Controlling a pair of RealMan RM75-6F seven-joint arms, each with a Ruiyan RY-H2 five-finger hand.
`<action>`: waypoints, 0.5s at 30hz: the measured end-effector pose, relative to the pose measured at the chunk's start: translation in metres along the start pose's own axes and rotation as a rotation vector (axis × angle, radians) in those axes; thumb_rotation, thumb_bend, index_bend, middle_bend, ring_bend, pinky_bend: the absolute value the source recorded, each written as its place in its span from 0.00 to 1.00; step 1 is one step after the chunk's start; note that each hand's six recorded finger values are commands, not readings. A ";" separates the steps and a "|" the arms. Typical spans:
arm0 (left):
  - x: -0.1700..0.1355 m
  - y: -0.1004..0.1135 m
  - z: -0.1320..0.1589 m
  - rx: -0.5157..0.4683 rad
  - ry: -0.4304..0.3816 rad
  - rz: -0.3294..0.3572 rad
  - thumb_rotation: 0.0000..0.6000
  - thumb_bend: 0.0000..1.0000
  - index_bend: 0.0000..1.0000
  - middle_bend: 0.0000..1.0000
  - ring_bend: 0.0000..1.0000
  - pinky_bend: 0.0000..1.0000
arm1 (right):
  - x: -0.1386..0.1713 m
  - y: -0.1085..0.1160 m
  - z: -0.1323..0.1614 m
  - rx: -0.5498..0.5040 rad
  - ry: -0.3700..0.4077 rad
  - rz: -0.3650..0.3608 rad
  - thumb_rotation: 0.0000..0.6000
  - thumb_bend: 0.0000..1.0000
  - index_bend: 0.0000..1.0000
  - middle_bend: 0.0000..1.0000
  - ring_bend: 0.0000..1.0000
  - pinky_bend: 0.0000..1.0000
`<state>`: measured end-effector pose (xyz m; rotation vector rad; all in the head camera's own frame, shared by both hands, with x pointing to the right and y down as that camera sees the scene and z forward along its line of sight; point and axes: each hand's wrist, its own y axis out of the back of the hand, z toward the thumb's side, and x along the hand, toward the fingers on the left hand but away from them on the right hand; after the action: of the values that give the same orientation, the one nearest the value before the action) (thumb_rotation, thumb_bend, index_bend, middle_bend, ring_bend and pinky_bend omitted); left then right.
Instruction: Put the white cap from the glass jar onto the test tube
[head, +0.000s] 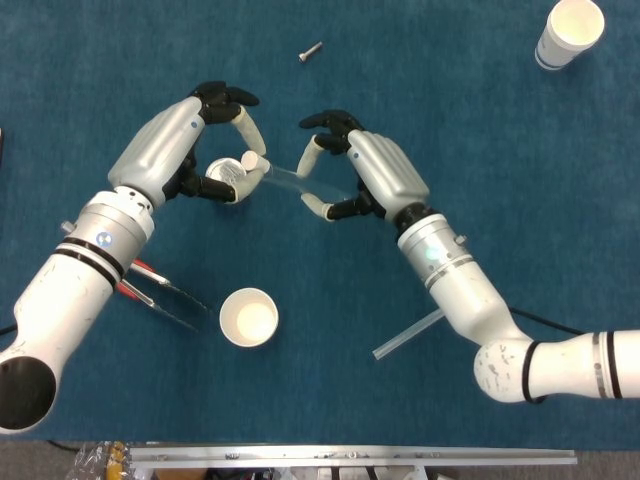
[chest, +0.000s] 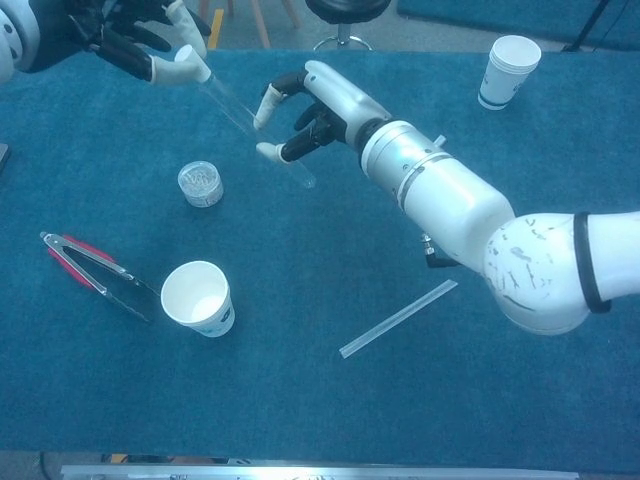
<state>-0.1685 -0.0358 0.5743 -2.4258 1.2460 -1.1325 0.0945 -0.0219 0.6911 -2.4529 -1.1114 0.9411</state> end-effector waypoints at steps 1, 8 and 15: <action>0.000 0.000 0.000 -0.001 0.000 0.000 1.00 0.32 0.51 0.17 0.00 0.02 | 0.000 0.000 0.000 -0.002 0.000 -0.001 1.00 0.26 0.64 0.22 0.09 0.29; 0.000 -0.002 -0.001 -0.005 0.002 -0.008 1.00 0.32 0.51 0.17 0.00 0.02 | -0.001 0.001 0.001 -0.004 0.002 -0.007 1.00 0.26 0.64 0.22 0.09 0.29; 0.001 -0.004 -0.001 -0.009 0.002 -0.012 1.00 0.32 0.51 0.17 0.00 0.02 | -0.001 0.001 0.001 -0.005 0.003 -0.007 1.00 0.26 0.64 0.21 0.09 0.29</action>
<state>-0.1664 -0.0337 0.5771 -2.4420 1.2415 -1.1346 0.0944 -0.0236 0.6905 -2.4525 -1.1220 0.9327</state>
